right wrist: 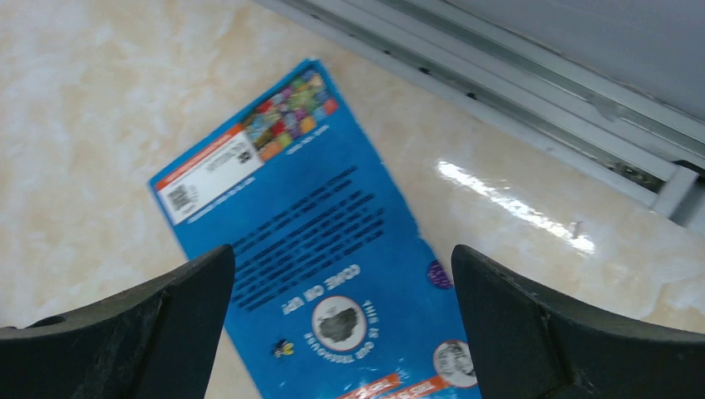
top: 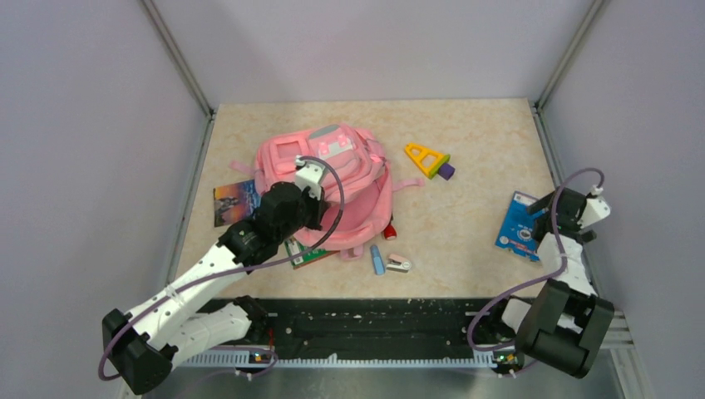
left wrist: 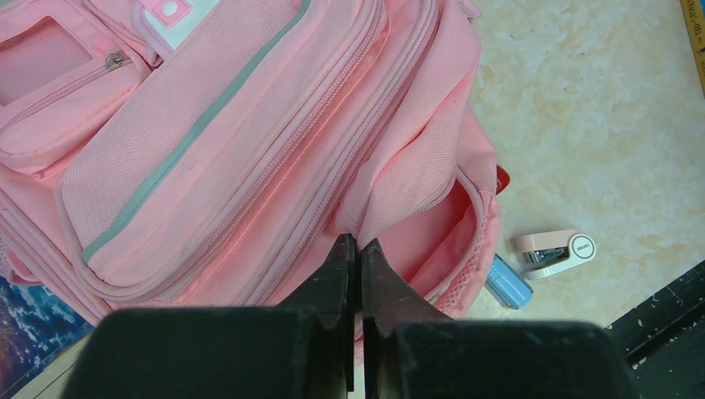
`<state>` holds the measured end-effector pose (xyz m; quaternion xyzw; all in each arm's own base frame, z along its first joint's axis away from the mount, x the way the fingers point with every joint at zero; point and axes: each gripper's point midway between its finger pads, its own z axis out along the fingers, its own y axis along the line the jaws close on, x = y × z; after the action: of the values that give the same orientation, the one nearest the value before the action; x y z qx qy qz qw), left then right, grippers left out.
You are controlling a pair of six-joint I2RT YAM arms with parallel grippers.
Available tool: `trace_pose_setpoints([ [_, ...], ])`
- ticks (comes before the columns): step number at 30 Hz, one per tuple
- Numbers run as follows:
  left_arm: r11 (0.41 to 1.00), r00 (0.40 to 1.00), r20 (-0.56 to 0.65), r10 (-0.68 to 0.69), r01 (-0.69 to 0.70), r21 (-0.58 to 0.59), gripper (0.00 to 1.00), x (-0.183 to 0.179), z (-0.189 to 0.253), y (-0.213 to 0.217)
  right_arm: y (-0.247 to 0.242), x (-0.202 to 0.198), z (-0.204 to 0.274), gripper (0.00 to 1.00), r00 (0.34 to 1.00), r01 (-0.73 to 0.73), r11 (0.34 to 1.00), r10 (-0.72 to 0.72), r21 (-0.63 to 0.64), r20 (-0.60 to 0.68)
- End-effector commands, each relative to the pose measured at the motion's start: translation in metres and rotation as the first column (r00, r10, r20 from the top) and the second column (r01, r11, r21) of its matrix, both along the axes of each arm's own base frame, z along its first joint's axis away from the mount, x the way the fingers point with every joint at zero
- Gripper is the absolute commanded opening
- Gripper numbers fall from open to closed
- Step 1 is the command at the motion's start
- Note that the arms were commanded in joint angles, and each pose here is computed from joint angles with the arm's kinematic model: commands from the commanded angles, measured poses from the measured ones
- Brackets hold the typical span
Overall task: Pack the student bag
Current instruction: Move the book to the center of the board.
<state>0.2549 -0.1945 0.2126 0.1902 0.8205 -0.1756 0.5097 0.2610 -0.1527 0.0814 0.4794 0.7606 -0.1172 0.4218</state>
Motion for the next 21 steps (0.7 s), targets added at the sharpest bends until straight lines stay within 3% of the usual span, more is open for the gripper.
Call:
trace_pose_setpoints([
  [1,0.994,0.995,0.100,0.016,-0.005,-0.106,0.00,0.009,0.042,-0.008,-0.015,0.003,-0.002,0.99,0.999,0.010,0.999,-0.011,0.032,0.038],
  [9,0.995,0.995,0.097,0.015,-0.005,-0.103,0.00,0.009,0.041,-0.008,0.005,0.020,-0.037,0.96,0.993,-0.115,0.980,0.113,0.163,0.020],
  [16,0.995,0.995,0.100,-0.012,0.022,-0.096,0.00,0.007,0.041,-0.011,0.052,0.047,-0.048,0.80,0.930,-0.367,0.884,0.347,0.289,0.119],
  [19,0.993,0.992,0.105,-0.066,0.075,-0.087,0.00,0.003,0.041,-0.017,0.076,0.057,-0.057,0.75,0.894,-0.443,0.848,0.440,0.289,0.079],
  [21,0.988,0.987,0.109,-0.122,0.131,-0.084,0.06,-0.002,0.042,-0.024,0.092,0.062,-0.064,0.68,0.864,-0.489,0.823,0.503,0.289,0.030],
])
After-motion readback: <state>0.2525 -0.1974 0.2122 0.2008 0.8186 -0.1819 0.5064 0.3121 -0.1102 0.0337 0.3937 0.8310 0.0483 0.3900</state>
